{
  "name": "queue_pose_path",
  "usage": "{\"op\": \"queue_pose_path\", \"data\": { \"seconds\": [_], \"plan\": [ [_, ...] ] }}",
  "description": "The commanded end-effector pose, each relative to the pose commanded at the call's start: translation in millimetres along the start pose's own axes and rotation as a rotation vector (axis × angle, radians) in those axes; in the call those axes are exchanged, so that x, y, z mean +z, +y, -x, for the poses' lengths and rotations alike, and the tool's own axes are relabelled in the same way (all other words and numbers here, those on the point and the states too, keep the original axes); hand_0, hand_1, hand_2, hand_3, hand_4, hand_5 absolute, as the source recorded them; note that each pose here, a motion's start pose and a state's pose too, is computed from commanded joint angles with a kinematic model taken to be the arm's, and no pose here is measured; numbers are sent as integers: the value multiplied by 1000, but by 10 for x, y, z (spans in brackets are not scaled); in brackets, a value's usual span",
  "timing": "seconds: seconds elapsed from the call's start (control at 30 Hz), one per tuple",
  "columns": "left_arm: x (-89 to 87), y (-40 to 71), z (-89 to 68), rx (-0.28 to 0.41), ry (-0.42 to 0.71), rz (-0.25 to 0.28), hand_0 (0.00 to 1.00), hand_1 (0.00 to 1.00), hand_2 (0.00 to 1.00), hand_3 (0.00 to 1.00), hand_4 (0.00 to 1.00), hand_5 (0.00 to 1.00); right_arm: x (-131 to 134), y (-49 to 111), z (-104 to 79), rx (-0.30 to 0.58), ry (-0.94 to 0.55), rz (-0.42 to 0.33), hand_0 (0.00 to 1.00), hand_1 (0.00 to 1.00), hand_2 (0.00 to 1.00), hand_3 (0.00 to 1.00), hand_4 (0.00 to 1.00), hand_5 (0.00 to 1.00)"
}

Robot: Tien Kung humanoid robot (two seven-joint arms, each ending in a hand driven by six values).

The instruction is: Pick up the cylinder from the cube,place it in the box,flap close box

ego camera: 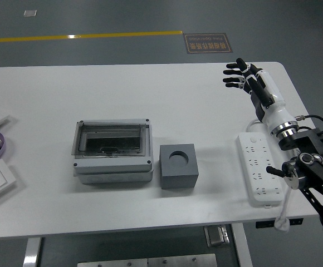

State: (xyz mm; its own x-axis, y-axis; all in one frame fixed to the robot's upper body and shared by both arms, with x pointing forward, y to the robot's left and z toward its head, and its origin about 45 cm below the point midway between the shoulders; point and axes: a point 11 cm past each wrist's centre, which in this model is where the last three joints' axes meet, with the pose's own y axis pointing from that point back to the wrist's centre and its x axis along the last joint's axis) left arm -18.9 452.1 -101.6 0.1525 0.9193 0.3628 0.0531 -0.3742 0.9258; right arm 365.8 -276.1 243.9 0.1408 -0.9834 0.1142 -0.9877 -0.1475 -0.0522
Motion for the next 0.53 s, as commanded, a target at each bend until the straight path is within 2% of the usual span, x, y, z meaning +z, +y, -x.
{"op": "queue_pose_path", "data": {
  "seconds": [0.13,0.17,0.53],
  "plan": [
    [-13,-1,-10,1,-1,-4,584,573,548,613,659,214,9,5,11,-6,3,4,674,648,671,653,972,804],
    [-10,-1,-16,2,-1,-3,584,573,548,613,660,214,9,6,9,-7,5,5,694,660,682,694,985,758],
    [10,1,-51,7,0,-2,584,574,549,613,660,214,-17,-6,-22,4,2,-1,702,658,683,693,988,782]
  ]
}}
